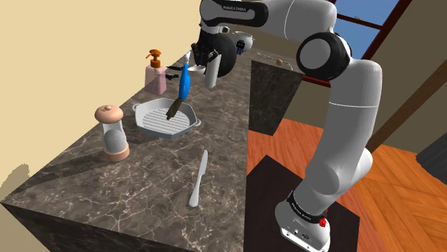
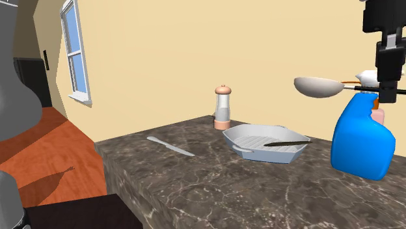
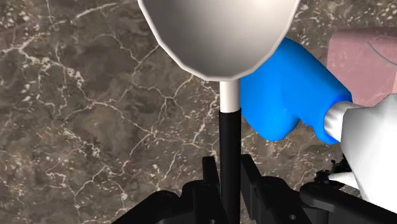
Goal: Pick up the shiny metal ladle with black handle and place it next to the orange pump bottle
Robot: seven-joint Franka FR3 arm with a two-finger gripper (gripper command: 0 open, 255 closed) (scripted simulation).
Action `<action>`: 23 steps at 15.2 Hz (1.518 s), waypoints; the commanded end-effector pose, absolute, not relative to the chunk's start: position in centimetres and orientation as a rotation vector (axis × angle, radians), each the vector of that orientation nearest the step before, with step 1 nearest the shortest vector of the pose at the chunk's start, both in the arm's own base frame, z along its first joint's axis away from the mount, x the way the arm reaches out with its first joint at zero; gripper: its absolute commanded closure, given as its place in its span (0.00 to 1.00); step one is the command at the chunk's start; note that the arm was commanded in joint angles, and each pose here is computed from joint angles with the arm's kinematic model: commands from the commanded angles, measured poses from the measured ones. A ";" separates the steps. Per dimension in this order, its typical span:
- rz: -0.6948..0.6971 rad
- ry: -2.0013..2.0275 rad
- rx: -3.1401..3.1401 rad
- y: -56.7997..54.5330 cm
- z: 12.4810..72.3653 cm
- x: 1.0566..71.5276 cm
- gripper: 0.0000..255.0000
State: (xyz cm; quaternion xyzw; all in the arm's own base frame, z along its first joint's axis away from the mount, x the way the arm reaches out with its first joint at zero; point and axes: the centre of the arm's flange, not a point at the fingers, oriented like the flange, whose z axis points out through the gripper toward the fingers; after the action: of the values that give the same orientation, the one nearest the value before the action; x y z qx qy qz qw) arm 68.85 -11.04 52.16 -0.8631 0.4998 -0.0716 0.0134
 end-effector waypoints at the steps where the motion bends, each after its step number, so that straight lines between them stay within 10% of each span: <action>1: -0.224 1.557 -2.688 -11.0 51.0 68.7 1.00; 23: -0.224 1.557 -2.688 -11.0 39.4 68.7 1.00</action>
State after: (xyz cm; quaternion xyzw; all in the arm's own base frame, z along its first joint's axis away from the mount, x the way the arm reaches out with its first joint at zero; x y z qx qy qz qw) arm 68.91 -11.02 39.89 -0.8630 0.4998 -0.0716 0.0134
